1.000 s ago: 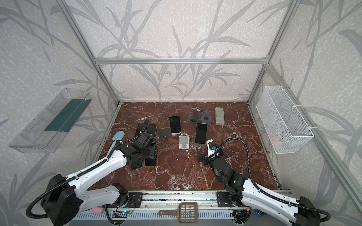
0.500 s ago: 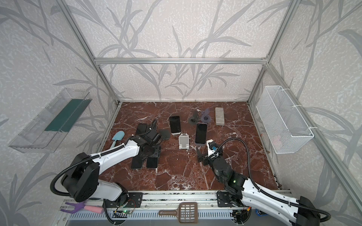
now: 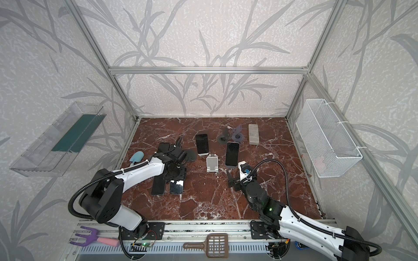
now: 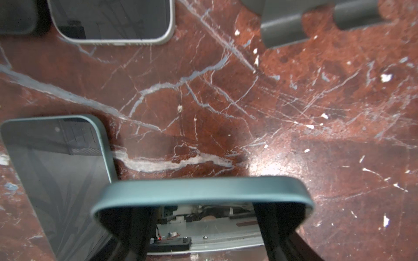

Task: Remove the phone from the phone stand
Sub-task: Place the phone at the middle-left of the table.

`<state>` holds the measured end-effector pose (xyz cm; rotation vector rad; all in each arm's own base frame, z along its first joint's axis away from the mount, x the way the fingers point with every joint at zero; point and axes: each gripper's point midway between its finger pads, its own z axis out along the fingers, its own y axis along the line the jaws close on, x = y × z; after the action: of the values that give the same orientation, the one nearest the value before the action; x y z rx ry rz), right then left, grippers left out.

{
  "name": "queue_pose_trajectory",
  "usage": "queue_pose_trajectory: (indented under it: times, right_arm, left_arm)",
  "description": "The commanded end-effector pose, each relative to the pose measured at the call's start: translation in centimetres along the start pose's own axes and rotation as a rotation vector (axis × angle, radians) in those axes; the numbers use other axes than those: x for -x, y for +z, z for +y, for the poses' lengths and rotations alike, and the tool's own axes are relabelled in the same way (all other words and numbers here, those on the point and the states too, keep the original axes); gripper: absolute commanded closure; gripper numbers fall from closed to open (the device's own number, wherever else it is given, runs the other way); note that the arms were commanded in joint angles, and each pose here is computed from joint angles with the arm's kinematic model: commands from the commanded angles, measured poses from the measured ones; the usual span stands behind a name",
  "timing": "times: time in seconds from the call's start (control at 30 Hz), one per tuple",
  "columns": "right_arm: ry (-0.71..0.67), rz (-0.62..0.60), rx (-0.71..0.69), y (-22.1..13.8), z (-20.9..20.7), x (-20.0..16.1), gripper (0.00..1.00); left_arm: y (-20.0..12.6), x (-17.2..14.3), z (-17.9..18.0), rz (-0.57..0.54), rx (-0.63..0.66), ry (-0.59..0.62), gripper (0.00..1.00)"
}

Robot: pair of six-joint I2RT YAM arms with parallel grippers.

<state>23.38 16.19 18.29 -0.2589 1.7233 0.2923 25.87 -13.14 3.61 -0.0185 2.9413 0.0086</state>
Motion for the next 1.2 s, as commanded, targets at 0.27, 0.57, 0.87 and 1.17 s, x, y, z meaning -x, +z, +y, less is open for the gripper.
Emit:
queue_pose_trajectory:
  times: [0.27, 0.57, 0.87, 1.17]
  right_arm:
    - [0.036, -0.041, 0.001, -0.1, 0.0, 1.7, 0.01]
    - [0.041, -0.046, 0.0, -0.3, -0.1, 1.8, 0.01]
    - [0.043, -0.044, 0.009, -0.2, 0.1, 1.8, 0.01]
    - [0.041, -0.043, 0.005, -0.2, 0.0, 1.7, 0.01]
  left_arm:
    - [1.2, -2.0, 1.5, 0.125, 0.079, 0.009, 0.56]
    - [2.0, -1.4, 2.3, 0.149, 0.127, 0.015, 0.53]
    - [2.9, -1.0, 2.3, 0.164, 0.135, -0.003, 0.48]
    - [3.4, -1.4, 2.7, 0.177, 0.161, -0.003, 0.42]
